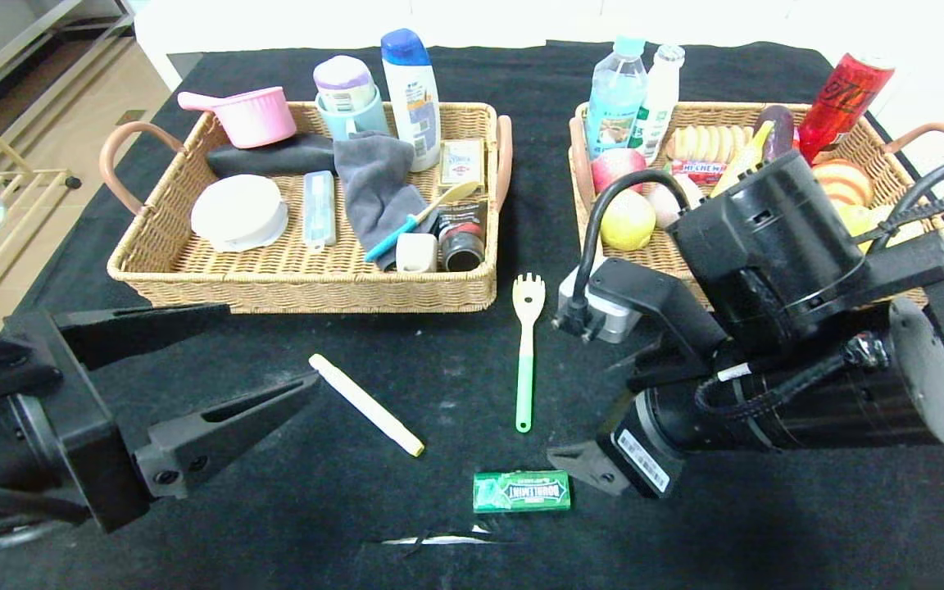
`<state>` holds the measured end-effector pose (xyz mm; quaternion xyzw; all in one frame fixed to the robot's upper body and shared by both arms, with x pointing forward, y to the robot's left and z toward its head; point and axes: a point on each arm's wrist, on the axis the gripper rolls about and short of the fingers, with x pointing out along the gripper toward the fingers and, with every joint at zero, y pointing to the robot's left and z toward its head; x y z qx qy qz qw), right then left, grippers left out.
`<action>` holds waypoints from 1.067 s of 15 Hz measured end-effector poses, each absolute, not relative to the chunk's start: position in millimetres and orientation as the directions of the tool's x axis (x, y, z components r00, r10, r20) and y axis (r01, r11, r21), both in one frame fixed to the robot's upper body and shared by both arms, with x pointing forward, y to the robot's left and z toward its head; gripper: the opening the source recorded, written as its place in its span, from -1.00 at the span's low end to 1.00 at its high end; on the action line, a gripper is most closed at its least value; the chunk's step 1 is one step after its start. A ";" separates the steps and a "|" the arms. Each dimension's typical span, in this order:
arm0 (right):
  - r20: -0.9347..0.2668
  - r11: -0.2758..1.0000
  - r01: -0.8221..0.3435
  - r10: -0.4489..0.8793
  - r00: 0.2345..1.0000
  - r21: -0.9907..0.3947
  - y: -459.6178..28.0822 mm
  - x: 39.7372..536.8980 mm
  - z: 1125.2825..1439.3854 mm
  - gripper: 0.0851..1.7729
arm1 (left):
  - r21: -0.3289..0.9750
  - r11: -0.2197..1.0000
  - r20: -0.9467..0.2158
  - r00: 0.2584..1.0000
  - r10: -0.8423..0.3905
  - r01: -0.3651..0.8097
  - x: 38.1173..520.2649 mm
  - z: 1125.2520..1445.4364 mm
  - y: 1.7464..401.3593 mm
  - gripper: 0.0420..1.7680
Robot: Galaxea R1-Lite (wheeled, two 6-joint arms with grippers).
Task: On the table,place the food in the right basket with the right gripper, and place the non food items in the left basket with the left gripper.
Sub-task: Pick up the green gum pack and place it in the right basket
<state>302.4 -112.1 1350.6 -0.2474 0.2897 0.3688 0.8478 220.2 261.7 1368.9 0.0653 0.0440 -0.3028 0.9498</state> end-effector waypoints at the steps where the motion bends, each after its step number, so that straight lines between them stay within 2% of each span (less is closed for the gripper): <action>1: -0.677 0.579 -0.782 0.481 0.557 -0.232 -113.7 300.9 1350.0 0.82 | 0.098 0.813 -0.118 0.818 -0.563 0.574 220.4 1370.2 262.9 0.94; 5: -0.690 0.501 -0.806 0.462 0.557 -0.316 -113.4 295.2 1346.1 0.86 | 0.100 0.822 -0.096 0.828 -0.552 0.560 216.4 1376.2 267.3 0.94; 9: -0.698 0.435 -0.794 0.402 0.593 -0.424 -99.4 287.3 1336.4 0.89 | 0.106 0.839 -0.067 0.845 -0.530 0.534 210.4 1384.6 274.5 0.94; 16: -0.649 0.371 -0.763 0.403 0.645 -0.529 -76.1 273.2 1318.4 0.91 | 0.101 0.847 -0.107 0.852 -0.512 0.521 189.4 1395.4 286.8 0.94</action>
